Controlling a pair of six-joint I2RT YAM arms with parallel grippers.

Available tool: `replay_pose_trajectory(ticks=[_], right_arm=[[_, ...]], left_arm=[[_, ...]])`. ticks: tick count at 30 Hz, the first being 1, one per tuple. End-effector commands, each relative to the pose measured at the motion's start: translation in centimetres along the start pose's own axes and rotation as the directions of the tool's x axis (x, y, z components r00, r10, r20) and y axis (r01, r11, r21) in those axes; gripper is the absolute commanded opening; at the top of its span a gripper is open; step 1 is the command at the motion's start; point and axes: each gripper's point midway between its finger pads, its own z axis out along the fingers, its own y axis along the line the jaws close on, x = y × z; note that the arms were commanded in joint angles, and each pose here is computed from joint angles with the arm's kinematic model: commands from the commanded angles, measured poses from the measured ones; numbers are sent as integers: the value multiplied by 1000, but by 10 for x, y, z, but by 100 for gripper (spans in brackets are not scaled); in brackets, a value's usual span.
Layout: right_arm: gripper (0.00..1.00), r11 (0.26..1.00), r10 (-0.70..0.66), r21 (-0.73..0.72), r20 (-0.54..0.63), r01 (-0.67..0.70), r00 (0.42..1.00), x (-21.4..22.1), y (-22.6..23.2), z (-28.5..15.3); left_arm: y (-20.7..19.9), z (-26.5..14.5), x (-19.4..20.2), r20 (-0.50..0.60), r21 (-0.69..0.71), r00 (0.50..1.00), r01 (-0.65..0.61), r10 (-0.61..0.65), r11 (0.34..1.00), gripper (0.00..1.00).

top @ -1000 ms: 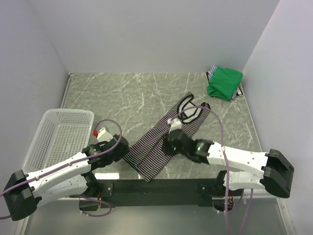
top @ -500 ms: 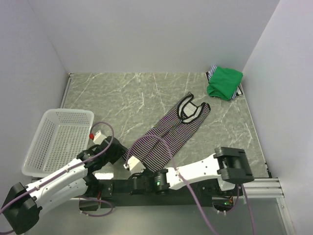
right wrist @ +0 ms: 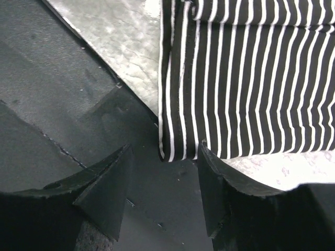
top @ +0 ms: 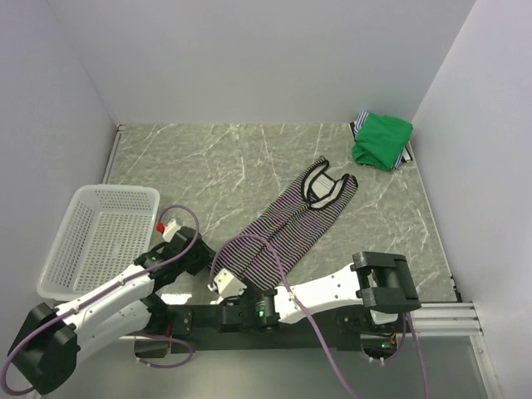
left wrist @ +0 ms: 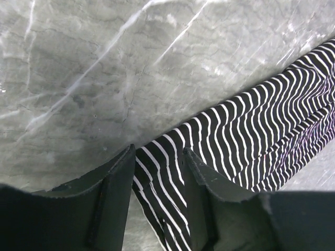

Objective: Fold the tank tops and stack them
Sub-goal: Fold the tank top

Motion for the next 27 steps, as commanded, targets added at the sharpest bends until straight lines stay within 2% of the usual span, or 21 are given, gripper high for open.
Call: replay_pose_trajectory(ticks=[1, 9, 16, 19, 20, 22, 23, 27], right_arm=[[59, 1000, -1, -30, 28, 2, 1000, -8, 5, 0], [57, 999, 0, -47, -2, 0, 1000, 1, 1, 12], [50, 997, 28, -67, -3, -28, 1000, 0, -6, 15], [42, 996, 37, -78, -5, -37, 999, 1, -8, 16], [35, 996, 36, -76, -8, -37, 999, 2, -9, 17], [29, 995, 46, -84, -9, -46, 999, 1, -10, 18], [21, 995, 48, -85, -12, -49, 999, 2, -10, 18], [11, 993, 67, -100, -9, -68, 998, -1, -12, 18]], left_arm=[[-4, 2, 2, -14, 22, 1000, -12, 12, 1000, 47], [11, -4, -1, 3, -54, 1000, 20, -20, 998, 51], [1, -16, -12, 37, -34, 999, 22, -21, 999, 56], [-1, -16, -9, 16, -22, 1000, 17, -17, 1000, 56], [-2, -15, -7, 9, -16, 1000, 15, -15, 1000, 56], [-3, -15, -1, -19, -2, 1000, 3, -3, 1000, 54], [-4, -14, 0, -22, 8, 1000, -1, 1, 1000, 54], [4, -12, 7, -44, 4, 999, 11, -11, 1000, 54]])
